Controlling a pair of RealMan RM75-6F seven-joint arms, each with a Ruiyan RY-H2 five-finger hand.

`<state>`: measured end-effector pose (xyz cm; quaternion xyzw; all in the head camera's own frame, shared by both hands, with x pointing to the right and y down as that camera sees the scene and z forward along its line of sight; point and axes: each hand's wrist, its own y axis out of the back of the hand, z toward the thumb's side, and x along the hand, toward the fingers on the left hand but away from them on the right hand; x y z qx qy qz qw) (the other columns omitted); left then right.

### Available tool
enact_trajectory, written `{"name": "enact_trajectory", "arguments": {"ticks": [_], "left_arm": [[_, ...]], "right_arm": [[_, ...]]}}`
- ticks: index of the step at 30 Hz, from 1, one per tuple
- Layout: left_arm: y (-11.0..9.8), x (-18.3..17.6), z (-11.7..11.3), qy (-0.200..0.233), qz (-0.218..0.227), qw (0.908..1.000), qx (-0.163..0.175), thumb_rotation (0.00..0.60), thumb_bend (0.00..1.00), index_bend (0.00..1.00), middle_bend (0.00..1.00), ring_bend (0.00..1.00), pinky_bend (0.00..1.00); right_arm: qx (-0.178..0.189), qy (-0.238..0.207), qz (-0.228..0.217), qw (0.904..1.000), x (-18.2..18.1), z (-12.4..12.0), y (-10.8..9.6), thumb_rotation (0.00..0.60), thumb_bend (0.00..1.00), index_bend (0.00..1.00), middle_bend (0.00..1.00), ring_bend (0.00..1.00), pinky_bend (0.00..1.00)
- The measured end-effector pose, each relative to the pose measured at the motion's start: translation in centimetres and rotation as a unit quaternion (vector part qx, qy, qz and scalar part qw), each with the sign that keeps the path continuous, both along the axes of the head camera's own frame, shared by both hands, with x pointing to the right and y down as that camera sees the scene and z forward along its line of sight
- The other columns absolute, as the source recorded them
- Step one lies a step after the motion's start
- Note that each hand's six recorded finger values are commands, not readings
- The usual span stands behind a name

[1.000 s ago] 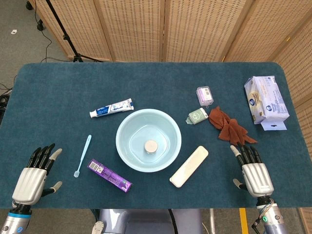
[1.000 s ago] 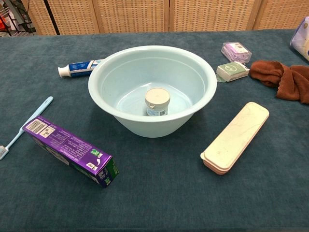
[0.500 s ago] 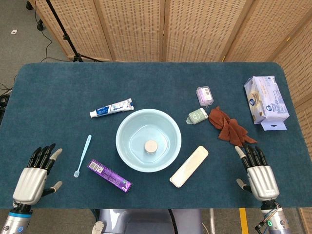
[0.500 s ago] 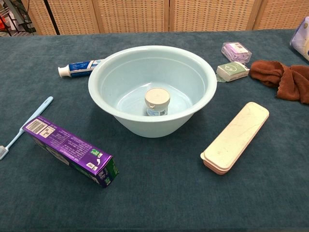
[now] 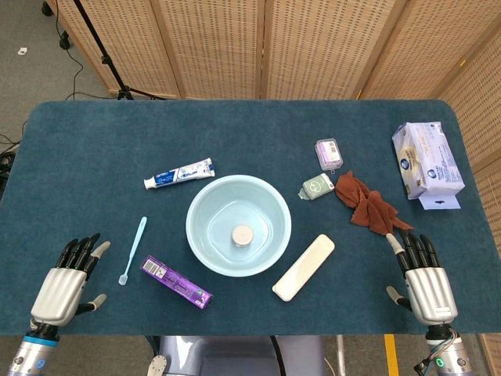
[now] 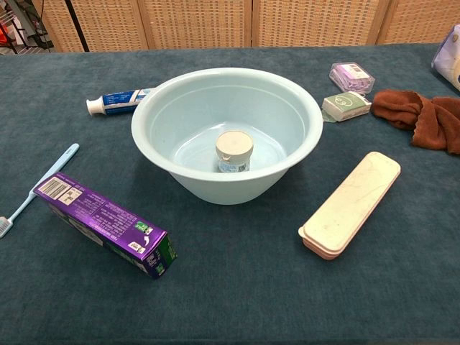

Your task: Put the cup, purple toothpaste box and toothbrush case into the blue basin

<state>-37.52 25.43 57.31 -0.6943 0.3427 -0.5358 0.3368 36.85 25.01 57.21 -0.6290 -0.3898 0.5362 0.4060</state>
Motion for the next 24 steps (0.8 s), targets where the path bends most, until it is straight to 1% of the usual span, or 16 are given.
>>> {"name": "enact_trajectory", "arguments": {"ticks": [4,6,8,15,18,24], "left_arm": [[-1.7,1.1,-0.2,0.009,0.014,0.9998,-0.009,0.6,0.15,0.07,0.0,0.0,0.0],[-2.1,1.4,-0.1,0.011,0.021,0.9996,-0.017,0.6,0.15,0.08,0.0,0.0,0.0],[-2.6,2.0,0.3,0.014,0.03,0.999,-0.031,0.6,0.15,0.1,0.0,0.0,0.0],[-4.2,3.8,2.5,0.026,0.05,0.9934,-0.1,0.6,0.15,0.13,0.0,0.0,0.0],[-4.5,4.3,3.0,0.024,0.056,0.992,-0.111,0.6,0.16,0.14,0.0,0.0,0.0],[-5.0,6.1,4.1,0.034,0.071,0.9888,-0.127,0.6,0.16,0.16,0.0,0.0,0.0]], "right_arm": [[0.002,-0.001,0.001,1.0,0.0,0.0,0.0,0.6,0.16,0.01,0.0,0.0,0.0],[0.002,-0.001,0.0,1.0,0.0,0.0,0.0,0.6,0.16,0.01,0.0,0.0,0.0],[0.002,-0.002,-0.001,1.0,-0.1,0.0,0.0,0.6,0.16,0.01,0.0,0.0,0.0],[0.003,-0.003,0.007,1.0,0.2,0.1,-0.2,0.6,0.16,0.01,0.0,0.0,0.0],[0.004,-0.003,0.013,0.9999,0.5,0.1,-0.4,0.6,0.16,0.01,0.0,0.0,0.0],[0.003,-0.003,0.012,0.9999,0.4,0.3,-0.4,0.6,0.16,0.01,0.0,0.0,0.0]]}}
